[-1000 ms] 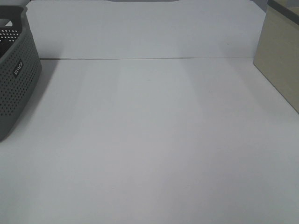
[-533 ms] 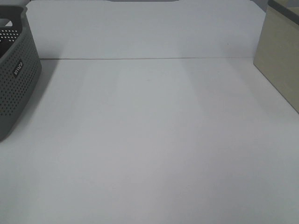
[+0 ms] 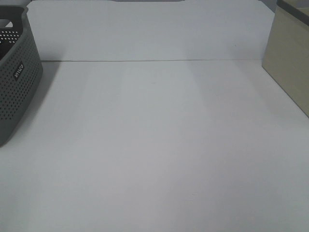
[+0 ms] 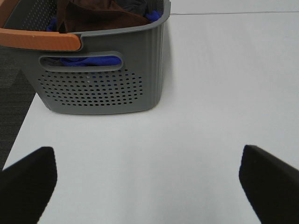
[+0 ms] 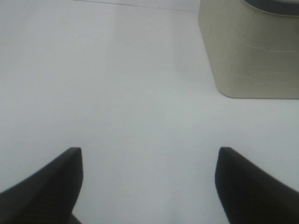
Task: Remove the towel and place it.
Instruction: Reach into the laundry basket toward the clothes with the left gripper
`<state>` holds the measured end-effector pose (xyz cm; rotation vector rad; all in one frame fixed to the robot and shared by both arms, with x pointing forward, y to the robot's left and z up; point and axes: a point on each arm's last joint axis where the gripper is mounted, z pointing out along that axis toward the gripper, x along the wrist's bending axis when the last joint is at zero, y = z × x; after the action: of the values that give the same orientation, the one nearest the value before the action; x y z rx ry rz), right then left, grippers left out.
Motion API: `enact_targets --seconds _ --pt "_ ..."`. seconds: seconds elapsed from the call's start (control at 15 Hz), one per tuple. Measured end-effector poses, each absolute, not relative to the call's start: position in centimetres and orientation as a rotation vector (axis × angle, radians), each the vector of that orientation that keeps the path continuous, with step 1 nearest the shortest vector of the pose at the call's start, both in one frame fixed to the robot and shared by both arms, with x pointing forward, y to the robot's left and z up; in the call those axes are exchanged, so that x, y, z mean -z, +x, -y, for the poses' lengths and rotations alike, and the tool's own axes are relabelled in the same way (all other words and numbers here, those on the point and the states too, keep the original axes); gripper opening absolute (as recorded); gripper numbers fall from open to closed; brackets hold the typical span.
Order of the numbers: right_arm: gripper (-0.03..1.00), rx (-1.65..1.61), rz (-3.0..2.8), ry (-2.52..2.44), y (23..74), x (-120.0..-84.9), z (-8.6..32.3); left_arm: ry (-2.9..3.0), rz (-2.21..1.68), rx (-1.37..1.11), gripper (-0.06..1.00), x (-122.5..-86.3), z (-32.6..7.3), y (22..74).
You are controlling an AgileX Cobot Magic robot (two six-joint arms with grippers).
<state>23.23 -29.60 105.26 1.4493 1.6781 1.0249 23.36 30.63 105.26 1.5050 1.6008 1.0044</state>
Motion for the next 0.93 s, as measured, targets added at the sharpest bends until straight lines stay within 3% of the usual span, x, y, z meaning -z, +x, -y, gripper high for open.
enact_targets --seconds 0.93 --pt "0.75 -1.025 -1.678 1.449 23.23 -105.26 29.6 1.506 -1.596 -0.995 0.99 -105.26 -30.55 23.36"
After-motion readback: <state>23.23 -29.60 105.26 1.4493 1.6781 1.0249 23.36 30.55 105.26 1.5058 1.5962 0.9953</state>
